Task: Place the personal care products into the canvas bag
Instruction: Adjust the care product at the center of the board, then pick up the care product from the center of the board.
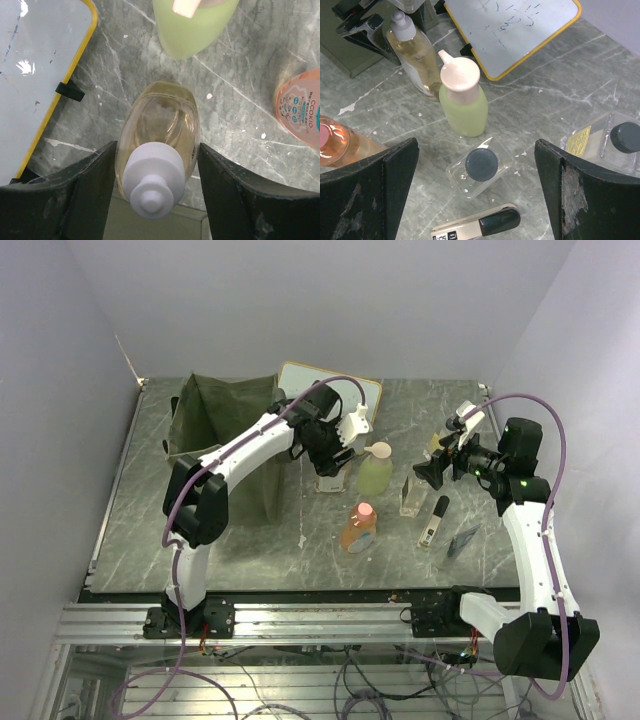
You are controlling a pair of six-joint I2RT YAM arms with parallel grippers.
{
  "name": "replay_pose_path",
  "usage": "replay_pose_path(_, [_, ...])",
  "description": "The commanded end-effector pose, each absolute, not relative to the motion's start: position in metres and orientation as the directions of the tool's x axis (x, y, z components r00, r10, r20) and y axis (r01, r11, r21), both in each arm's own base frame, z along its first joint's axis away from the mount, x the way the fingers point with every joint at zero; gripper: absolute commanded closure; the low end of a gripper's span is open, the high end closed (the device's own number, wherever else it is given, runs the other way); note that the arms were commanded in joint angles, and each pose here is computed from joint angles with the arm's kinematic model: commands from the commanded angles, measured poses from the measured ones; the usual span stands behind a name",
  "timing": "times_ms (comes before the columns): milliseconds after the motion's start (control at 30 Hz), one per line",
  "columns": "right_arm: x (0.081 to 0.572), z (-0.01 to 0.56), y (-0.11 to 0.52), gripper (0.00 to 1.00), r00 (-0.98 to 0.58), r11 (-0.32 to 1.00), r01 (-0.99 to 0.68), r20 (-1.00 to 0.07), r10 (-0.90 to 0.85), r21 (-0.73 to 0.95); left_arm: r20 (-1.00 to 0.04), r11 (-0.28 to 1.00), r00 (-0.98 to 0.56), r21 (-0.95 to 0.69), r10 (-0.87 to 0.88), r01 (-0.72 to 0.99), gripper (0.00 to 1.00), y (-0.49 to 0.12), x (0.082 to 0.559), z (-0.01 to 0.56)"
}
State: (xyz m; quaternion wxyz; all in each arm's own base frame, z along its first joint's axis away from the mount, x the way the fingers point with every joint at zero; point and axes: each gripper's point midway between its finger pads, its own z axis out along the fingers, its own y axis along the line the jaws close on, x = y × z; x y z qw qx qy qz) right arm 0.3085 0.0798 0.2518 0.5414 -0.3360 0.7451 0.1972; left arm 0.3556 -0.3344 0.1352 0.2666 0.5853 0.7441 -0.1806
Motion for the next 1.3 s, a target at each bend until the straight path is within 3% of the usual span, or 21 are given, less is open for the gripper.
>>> replay_pose_path(0, [0.308, 0.253, 0.080, 0.00, -0.181, 0.691, -0.719, -0.940, -0.288, -0.073, -0.633, 0.234, -0.158, 0.039, 0.758, 0.971, 0.23, -0.335, 0.350, 0.149])
replay_pose_path(200, [0.307, 0.253, 0.080, 0.00, -0.178, 0.688, -0.722, -0.941, -0.289, -0.074, -0.643, 0.177, -0.102, 0.054, 0.759, 0.983, 0.14, -0.338, 0.347, 0.146])
replay_pose_path(600, [0.307, 0.252, 0.081, 0.00, -0.182, 0.687, -0.723, -0.940, -0.288, -0.071, -0.656, 0.124, -0.033, 0.094, 0.754, 0.988, 0.24, -0.343, 0.352, 0.143])
replay_pose_path(967, [0.308, 0.251, 0.080, 0.00, -0.185, 0.688, -0.723, -0.940, -0.288, -0.068, -0.685, 0.096, 0.016, 0.125, 0.728, 0.988, 0.17, -0.351, 0.357, 0.147])
replay_pose_path(1267, [0.308, 0.251, 0.080, 0.00, -0.182, 0.688, -0.722, -0.940, -0.290, -0.072, -0.670, 0.069, 0.029, 0.119, 0.742, 0.991, 0.29, -0.351, 0.356, 0.141])
